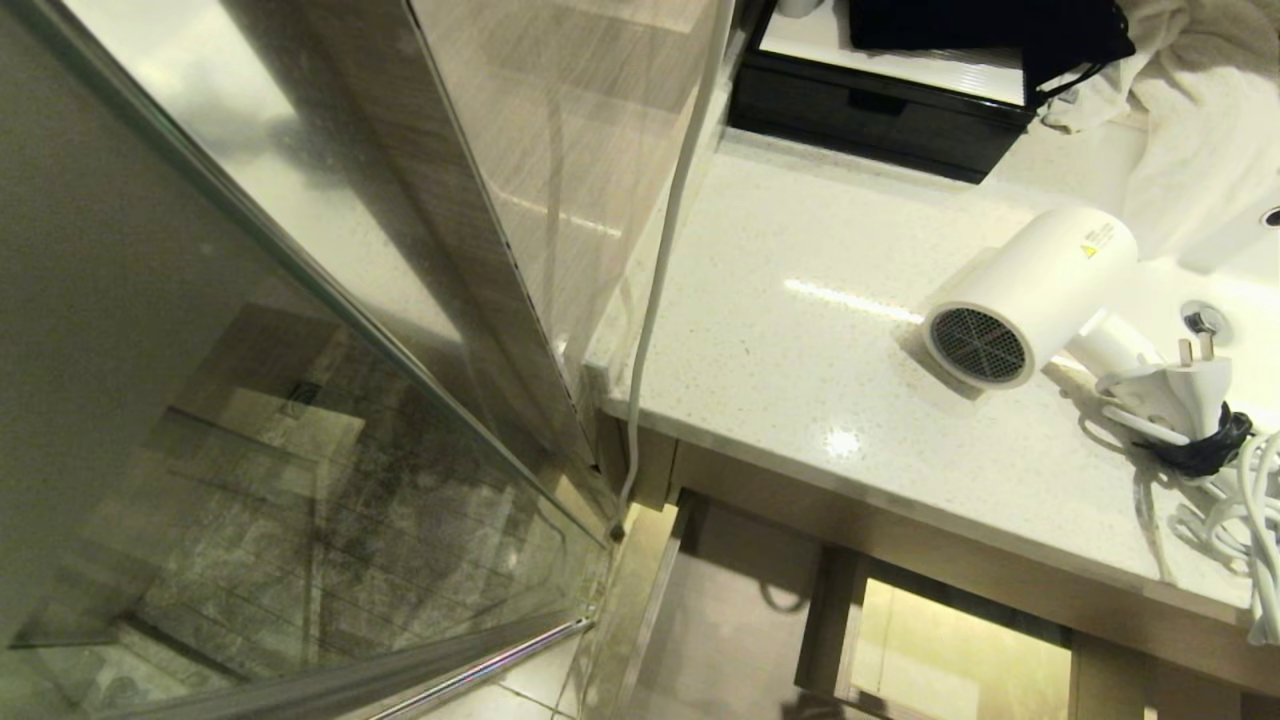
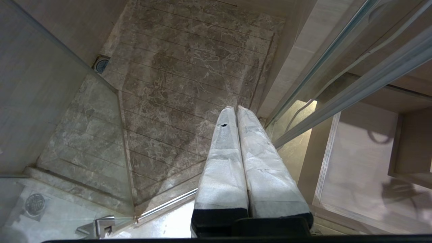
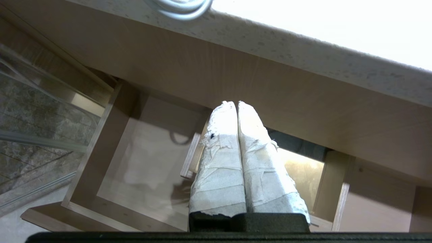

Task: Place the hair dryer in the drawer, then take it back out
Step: Pick up the hairdryer

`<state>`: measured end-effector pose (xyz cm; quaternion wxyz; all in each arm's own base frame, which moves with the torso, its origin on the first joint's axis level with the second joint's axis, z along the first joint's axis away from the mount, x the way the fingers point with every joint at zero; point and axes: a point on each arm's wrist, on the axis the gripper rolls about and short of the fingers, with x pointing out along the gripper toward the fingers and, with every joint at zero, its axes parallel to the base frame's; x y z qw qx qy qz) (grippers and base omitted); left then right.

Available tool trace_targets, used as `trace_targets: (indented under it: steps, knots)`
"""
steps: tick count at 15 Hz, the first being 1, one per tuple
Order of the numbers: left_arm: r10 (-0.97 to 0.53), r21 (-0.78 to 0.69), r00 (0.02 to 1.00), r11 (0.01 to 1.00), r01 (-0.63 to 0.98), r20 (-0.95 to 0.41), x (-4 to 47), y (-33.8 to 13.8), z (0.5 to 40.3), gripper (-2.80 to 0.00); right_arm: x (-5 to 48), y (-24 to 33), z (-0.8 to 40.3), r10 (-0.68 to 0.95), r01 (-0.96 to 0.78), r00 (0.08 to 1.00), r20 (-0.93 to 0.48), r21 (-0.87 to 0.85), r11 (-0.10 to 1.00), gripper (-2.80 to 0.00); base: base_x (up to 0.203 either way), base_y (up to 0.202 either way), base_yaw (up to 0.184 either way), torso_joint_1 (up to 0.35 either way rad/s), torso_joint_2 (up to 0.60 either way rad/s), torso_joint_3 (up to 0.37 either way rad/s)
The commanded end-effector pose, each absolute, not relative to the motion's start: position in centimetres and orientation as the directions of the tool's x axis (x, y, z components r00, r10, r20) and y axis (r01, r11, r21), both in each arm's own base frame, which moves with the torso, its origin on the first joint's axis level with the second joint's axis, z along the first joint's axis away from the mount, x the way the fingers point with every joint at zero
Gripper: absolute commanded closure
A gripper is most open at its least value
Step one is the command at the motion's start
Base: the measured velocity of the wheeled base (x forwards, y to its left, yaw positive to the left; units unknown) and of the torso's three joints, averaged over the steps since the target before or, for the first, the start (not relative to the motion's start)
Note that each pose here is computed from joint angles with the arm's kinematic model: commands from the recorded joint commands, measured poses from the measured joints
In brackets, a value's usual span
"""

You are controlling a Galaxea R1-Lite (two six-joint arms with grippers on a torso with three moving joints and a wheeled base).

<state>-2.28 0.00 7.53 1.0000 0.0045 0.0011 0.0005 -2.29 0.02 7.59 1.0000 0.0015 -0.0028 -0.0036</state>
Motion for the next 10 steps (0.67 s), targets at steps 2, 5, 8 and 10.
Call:
trace_targets:
  steps: [2, 5, 8, 10]
  knots:
    - [0.002, 0.009, 1.0, 1.0, -0.002, -0.002, -2.3, 0.0, 7.5, 0.0, -2.3, 0.0, 7.6, -0.015, 0.015, 1.0, 0.007, 0.018, 1.0, 0.0, 0.0, 0.0, 0.0, 0.025, -0.02, 0.013]
    - [0.002, 0.009, 1.0, 1.0, -0.002, -0.002, -2.3, 0.0, 7.5, 0.0, -2.3, 0.0, 7.7, -0.008, 0.008, 1.0, 0.007, -0.005, 1.0, 0.0, 0.0, 0.0, 0.0, 0.0, 0.0, 0.0]
    - [0.002, 0.009, 1.0, 1.0, -0.002, -0.002, -2.3, 0.0, 7.5, 0.0, -2.7, 0.0, 9.2, 0.001, 0.001, 0.999, 0.045, -0.047, 0.999, 0.0, 0.0, 0.0, 0.0, 0.0, 0.0, 0.0]
    - [0.002, 0.009, 1.0, 1.0, -0.002, -0.002, -2.3, 0.0, 7.5, 0.0, -3.8, 0.1, 14.0, 0.029, -0.024, 0.997, 0.075, -0.067, 0.997, 0.0, 0.0, 0.0, 0.0, 0.0, 0.0, 0.0]
